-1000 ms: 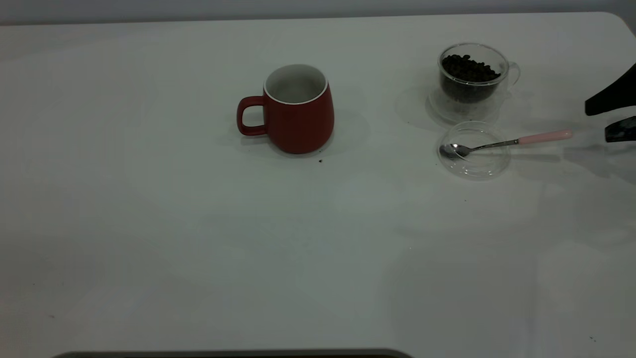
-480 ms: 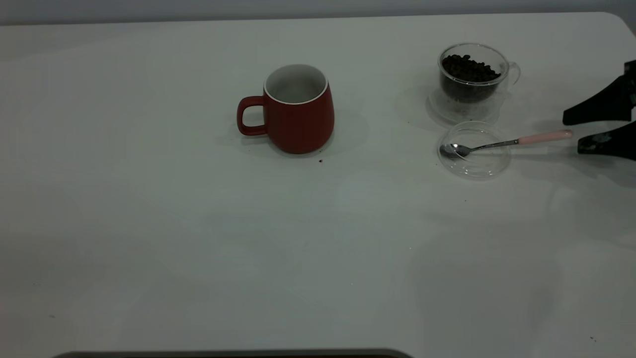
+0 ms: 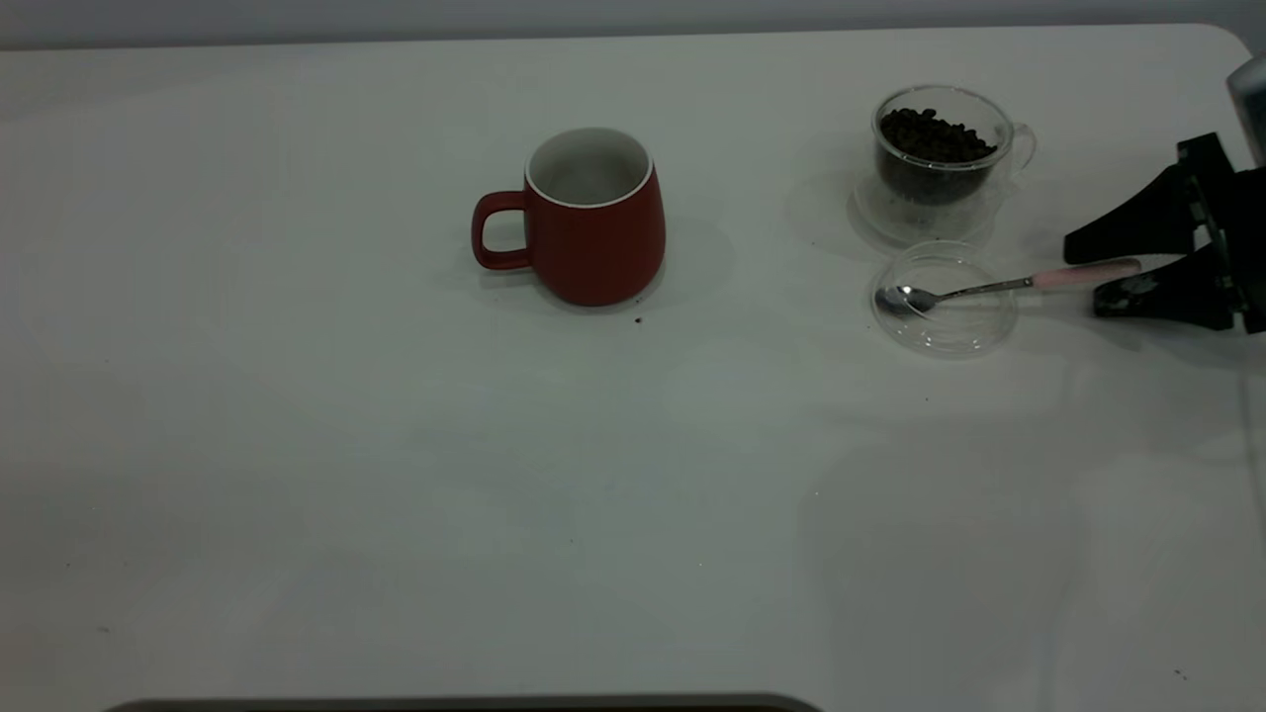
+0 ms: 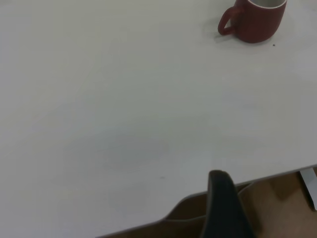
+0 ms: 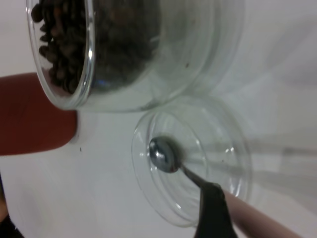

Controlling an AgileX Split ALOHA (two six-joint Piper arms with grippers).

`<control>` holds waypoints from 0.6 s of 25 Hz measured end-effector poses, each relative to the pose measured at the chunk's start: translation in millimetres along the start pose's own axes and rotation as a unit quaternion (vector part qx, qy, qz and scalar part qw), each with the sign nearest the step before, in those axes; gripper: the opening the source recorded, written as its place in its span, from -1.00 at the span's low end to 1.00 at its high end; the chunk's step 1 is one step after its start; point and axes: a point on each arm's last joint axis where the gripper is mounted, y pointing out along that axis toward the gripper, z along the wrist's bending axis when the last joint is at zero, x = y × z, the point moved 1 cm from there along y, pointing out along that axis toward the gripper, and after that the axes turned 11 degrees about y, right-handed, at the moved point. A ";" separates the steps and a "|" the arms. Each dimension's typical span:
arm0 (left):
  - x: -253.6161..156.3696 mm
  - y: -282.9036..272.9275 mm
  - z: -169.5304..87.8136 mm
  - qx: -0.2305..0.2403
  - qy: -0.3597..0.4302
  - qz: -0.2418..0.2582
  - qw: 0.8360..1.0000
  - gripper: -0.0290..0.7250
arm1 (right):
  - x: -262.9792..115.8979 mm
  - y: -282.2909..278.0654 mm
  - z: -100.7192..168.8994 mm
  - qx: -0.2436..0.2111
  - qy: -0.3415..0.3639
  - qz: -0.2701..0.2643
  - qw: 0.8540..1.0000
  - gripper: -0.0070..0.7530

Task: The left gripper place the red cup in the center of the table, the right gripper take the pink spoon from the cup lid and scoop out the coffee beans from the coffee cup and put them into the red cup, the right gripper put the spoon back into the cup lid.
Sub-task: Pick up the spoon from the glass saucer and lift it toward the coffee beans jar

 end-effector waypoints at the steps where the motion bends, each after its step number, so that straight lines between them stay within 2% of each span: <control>1: 0.0 0.0 0.0 0.000 0.000 0.000 1.000 0.42 | -0.8 1.8 -0.2 0.000 0.000 0.003 1.000 0.46; 11: 0.0 0.0 0.0 0.000 0.000 0.000 1.000 0.42 | 0.0 5.3 2.2 0.004 -0.001 0.001 1.000 0.24; 15: 0.0 0.0 0.0 0.000 0.000 0.000 1.000 0.42 | 0.5 5.3 2.4 0.005 -0.002 0.000 1.000 0.03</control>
